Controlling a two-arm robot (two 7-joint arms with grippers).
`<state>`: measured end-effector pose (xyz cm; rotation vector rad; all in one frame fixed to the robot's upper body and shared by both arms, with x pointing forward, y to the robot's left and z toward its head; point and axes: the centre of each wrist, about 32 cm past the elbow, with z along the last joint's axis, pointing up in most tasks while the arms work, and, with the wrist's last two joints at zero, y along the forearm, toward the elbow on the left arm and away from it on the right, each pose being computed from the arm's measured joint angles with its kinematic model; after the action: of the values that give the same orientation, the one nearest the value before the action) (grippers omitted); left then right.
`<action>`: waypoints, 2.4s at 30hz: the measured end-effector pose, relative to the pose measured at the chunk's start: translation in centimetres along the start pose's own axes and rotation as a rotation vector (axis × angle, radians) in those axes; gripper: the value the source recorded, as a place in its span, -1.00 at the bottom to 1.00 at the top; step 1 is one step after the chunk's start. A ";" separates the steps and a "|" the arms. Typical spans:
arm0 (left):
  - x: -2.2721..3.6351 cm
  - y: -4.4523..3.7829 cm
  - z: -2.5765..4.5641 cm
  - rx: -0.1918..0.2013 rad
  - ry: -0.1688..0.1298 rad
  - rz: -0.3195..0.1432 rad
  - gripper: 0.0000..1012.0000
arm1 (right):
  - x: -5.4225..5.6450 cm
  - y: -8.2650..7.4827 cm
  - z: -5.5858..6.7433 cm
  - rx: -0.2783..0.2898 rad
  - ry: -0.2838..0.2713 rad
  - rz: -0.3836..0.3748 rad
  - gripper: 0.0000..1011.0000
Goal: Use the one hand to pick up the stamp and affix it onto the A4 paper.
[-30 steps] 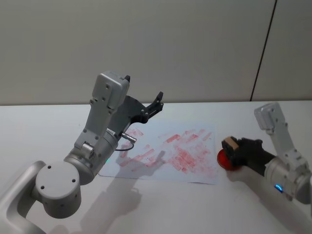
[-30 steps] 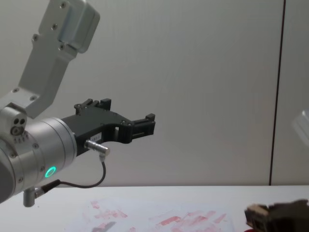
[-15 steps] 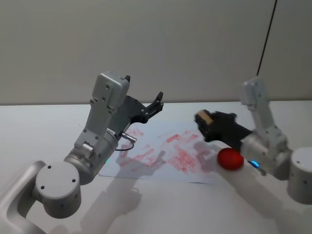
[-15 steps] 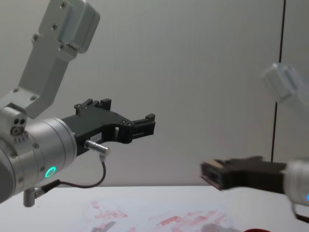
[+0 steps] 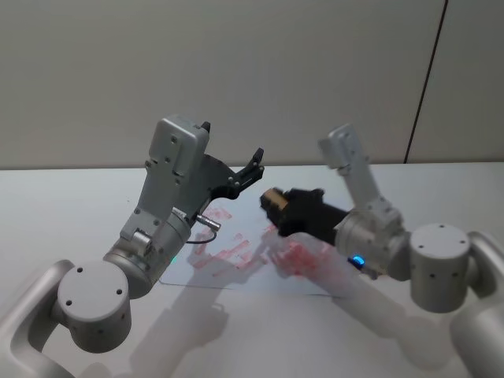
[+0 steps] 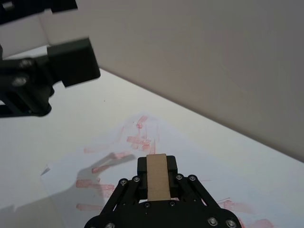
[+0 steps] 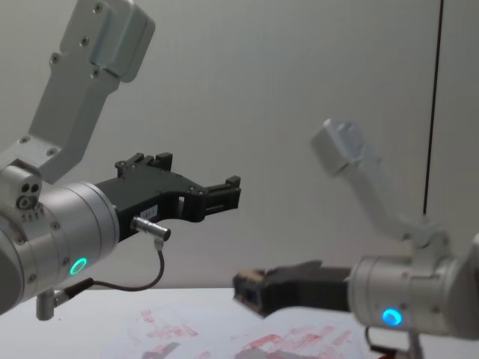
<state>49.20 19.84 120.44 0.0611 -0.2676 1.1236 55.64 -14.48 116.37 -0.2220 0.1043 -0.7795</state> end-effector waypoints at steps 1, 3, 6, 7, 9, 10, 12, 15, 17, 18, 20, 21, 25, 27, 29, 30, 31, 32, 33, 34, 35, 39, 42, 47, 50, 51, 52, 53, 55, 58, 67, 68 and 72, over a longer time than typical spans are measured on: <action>0.00 0.00 0.00 0.000 0.000 0.000 0.98 | -0.2 0.5 -0.2 -0.016 0.000 0.009 -0.56; 0.00 0.00 0.00 0.000 0.000 0.000 0.98 | -0.3 0.8 -0.4 -0.033 -0.002 0.017 -0.56; 0.00 0.00 0.00 0.000 0.000 0.000 0.98 | -0.7 1.6 -0.9 -0.069 -0.006 0.031 -0.56; 0.00 0.00 0.00 0.000 0.000 0.000 0.98 | -0.7 1.7 -1.0 -0.075 -0.006 0.034 -0.56; 0.00 0.00 0.00 0.000 0.000 0.000 0.98 | -1.0 2.2 -1.5 -0.109 -0.008 0.043 -0.57; 0.00 0.00 0.00 0.000 0.000 0.000 0.98 | -1.0 2.2 -1.7 -0.116 -0.009 0.044 -0.57; 0.00 0.00 0.00 0.000 0.000 0.000 0.98 | -1.2 2.4 -1.9 -0.131 -0.010 0.048 -0.56; 0.00 0.00 0.00 0.000 0.000 0.000 0.98 | -1.4 2.7 -2.5 -0.161 -0.011 0.053 -0.56; 0.00 0.00 0.00 0.000 0.000 0.000 0.98 | -1.5 2.8 -2.7 -0.171 -0.012 0.054 -0.56; 0.00 0.00 0.00 0.000 0.000 0.000 0.98 | -1.5 2.8 -2.7 -0.173 -0.012 0.055 -0.57; 0.00 0.00 0.00 0.000 0.000 0.000 0.98 | -1.6 2.9 -2.8 -0.179 -0.013 0.056 -0.56; 0.00 0.00 0.00 0.000 0.000 0.000 0.98 | -1.6 2.9 -2.9 -0.180 -0.014 0.056 -0.56; 0.00 0.00 0.00 0.000 0.000 0.000 0.98 | -1.7 3.1 -3.0 -0.185 -0.016 0.055 -0.56; 0.00 0.00 0.00 0.000 0.000 0.000 0.98 | -1.7 3.1 -3.1 -0.185 -0.017 0.054 -0.56; 0.00 0.00 0.00 0.000 0.000 0.000 0.98 | -1.7 3.2 -3.2 -0.180 -0.019 0.051 -0.56; 0.00 0.00 0.00 0.000 0.000 0.000 0.98 | -1.7 3.2 -3.2 -0.177 -0.019 0.050 -0.56; 0.00 0.00 0.00 0.000 0.000 0.000 0.98 | -1.7 3.2 -3.2 -0.174 -0.020 0.049 -0.56; 0.00 0.00 0.00 0.000 0.000 0.000 0.98 | -1.6 3.2 -3.2 -0.171 -0.019 0.047 -0.56; 0.00 0.00 0.00 0.000 0.000 0.000 0.98 | -1.6 3.2 -3.1 -0.162 -0.018 0.044 -0.56; 0.00 0.00 0.00 0.000 0.000 0.000 0.98 | -1.6 3.2 -3.1 -0.158 -0.017 0.042 -0.57; 0.00 0.00 0.00 0.000 0.000 0.000 0.98 | -1.5 3.2 -3.0 -0.151 -0.016 0.039 -0.57; 0.00 0.00 0.00 0.000 0.000 0.000 0.98 | -1.3 3.0 -2.1 -0.100 -0.013 0.029 -0.57; 0.00 0.00 0.00 0.000 0.000 0.000 0.98 | -1.0 2.5 -1.0 -0.040 -0.006 0.015 -0.56; 0.00 0.00 0.00 0.000 0.000 0.000 0.98 | -0.6 1.5 0.5 0.033 0.007 -0.014 -0.56; 0.00 0.00 0.00 0.000 0.000 0.000 0.98 | 0.1 0.0 1.6 0.082 0.018 -0.051 -0.56; 0.00 0.00 0.00 0.000 0.000 0.000 0.98 | 0.1 -0.2 1.7 0.087 0.019 -0.056 -0.57; 0.00 0.00 0.00 0.000 0.000 0.000 0.98 | 0.1 -0.2 1.7 0.087 0.019 -0.056 -0.56; 0.00 0.00 0.00 0.000 0.000 0.000 0.98 | 0.4 -0.9 1.7 0.096 0.028 -0.074 -0.56; 0.00 0.00 0.00 0.000 0.000 0.000 0.98 | 0.8 -2.1 2.0 0.109 0.034 -0.102 -0.56; 0.00 0.00 0.00 0.000 0.000 0.000 0.98 | 1.2 -3.2 1.9 0.112 0.039 -0.127 -0.56; 0.00 0.00 0.00 0.000 0.000 0.000 0.98 | 2.2 -6.7 1.0 0.073 0.052 -0.191 -0.56; 0.00 0.00 0.00 0.000 0.000 0.000 0.98 | 2.2 -6.9 0.9 0.069 0.053 -0.192 -0.56; 0.00 0.00 0.00 0.000 0.000 0.000 0.98 | 2.3 -7.6 0.4 0.045 0.056 -0.197 -0.56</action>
<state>49.20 19.84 120.44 0.0610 -0.2676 1.1237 52.12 -21.24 118.53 -0.1693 0.1190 -0.9837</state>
